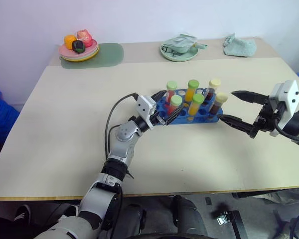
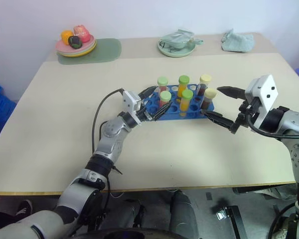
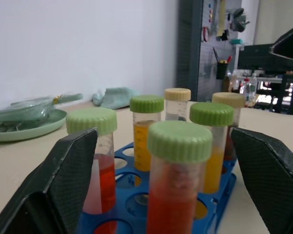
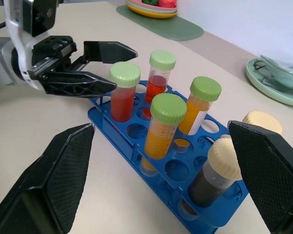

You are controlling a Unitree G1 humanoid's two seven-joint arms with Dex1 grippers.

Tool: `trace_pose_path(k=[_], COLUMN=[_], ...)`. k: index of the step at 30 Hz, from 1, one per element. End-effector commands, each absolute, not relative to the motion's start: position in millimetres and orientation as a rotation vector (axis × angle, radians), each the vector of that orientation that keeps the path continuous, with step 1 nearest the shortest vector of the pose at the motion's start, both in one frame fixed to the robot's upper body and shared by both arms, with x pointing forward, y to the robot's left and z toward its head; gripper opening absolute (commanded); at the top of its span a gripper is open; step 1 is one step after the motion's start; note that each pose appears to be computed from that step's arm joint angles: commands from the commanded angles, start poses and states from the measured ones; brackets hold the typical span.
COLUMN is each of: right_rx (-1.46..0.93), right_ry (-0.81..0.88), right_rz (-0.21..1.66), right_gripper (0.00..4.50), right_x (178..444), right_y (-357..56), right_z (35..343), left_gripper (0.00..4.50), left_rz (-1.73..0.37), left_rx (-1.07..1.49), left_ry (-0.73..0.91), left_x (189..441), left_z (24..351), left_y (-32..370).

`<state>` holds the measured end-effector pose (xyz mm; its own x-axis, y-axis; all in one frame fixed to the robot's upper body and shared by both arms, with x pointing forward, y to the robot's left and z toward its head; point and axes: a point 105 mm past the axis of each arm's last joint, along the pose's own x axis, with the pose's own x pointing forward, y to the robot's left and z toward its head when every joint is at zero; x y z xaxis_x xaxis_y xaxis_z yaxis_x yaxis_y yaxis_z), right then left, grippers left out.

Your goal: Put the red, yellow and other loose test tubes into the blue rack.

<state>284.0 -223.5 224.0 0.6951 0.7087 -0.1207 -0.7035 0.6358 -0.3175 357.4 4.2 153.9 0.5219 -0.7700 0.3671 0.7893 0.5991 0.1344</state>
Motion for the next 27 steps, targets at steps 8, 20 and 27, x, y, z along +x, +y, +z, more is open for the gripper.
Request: trace_pose_path(k=[8,20,27], right_rx=[-0.395,-0.363,-0.396], right_ry=[-0.016,-0.024,0.057], right_rz=[0.792,0.852,0.910], right_gripper=[4.50,4.50,4.50], right_x=[282.4,276.8,270.0], right_y=[-246.8,-257.7,-266.2], right_z=[227.0,223.6,206.7], left_gripper=[4.45,4.45,4.45], left_rz=[-1.029,-1.128,-1.085], left_rx=[0.000,0.145,0.248], left_ry=[-0.412,-0.139,-0.088], left_x=[313.9,282.9,275.2], left_z=[189.6,205.0,212.4], left_y=[49.7,193.9,245.0])
